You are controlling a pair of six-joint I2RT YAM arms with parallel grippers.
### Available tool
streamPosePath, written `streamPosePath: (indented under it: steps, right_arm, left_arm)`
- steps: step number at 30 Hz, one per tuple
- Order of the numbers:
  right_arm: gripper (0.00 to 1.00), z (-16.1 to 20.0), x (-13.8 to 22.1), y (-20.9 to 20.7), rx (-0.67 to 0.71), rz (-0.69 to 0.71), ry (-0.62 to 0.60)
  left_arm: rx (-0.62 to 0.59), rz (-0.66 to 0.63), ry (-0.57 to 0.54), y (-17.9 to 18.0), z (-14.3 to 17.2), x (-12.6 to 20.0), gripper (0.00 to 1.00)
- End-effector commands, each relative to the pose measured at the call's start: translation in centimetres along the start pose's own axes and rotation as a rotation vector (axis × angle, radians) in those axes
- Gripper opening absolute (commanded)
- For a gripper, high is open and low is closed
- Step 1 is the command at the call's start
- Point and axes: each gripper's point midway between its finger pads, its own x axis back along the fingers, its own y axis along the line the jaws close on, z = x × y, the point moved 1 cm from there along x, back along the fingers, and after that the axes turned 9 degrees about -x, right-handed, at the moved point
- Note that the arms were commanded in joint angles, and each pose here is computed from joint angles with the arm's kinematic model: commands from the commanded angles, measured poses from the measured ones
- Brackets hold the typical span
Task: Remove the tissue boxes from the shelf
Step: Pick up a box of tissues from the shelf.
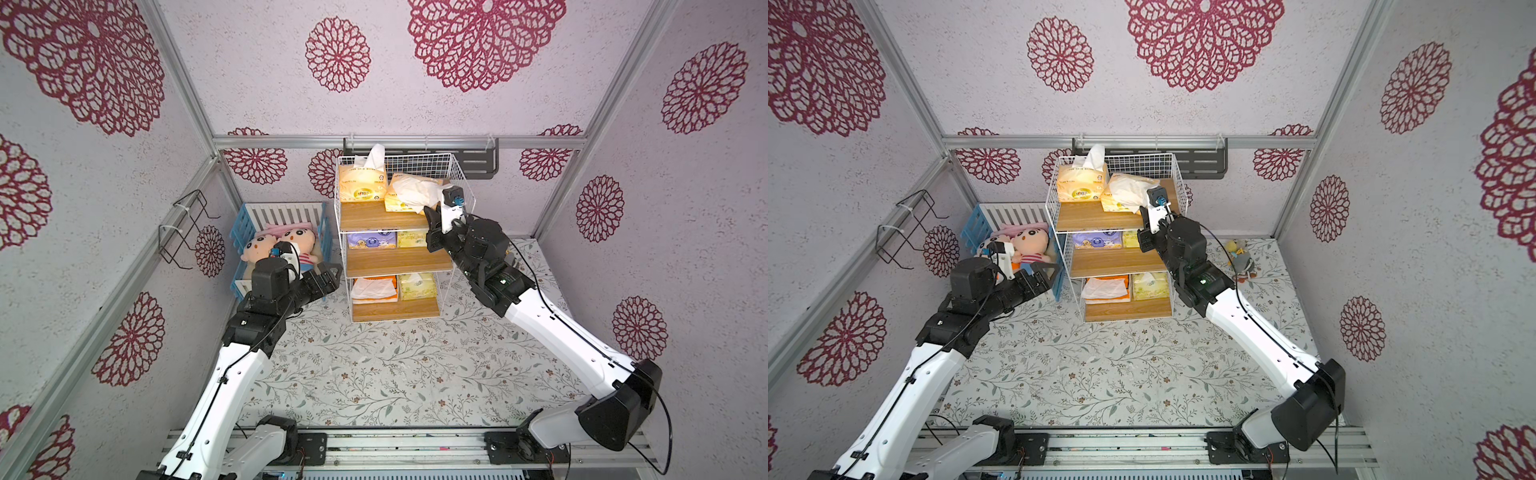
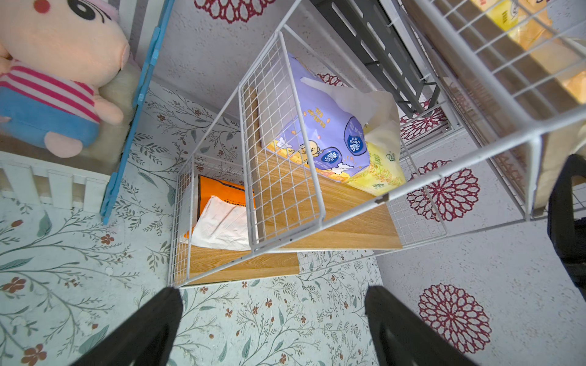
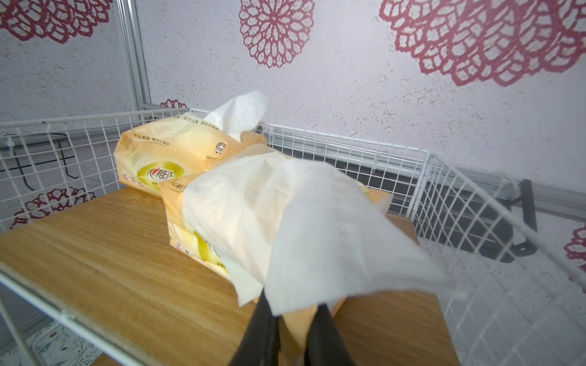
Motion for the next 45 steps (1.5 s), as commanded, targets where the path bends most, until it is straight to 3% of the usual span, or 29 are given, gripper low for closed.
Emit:
streamPosePath:
  steps: [1,13,28,34,45]
  right_arm:
    - [0.0,-3.8,2.4,0.7,-0.047,-0.057,-0.089]
    - [0.0,-7.7,8.5,0.7,-0.113,-0.098,-0.172]
    - [0.0,-7.9,16.0,-2.1,-0.134,-0.021,-0.182]
    - [0.0,-6.5,18.7,-4.1,-0.13,0.053,-0.164]
    - [0.0,0.4,20.6,-7.4,-0.153,0.217,-0.099]
  left_arm:
    - [-0.001,0.016,-0.002,-0.4,0.1,-0.3,0.97]
    - [-0.007,0.03,-0.015,-1.8,-0.6,0.1,0.97]
    - [-0.032,0.056,-0.015,-4.9,-0.7,-0.6,0.97]
    - [-0.049,0.06,-0.016,-6.1,-0.6,-0.8,0.97]
    - [-0.071,0.074,-0.002,-7.6,-0.1,-1.7,0.97]
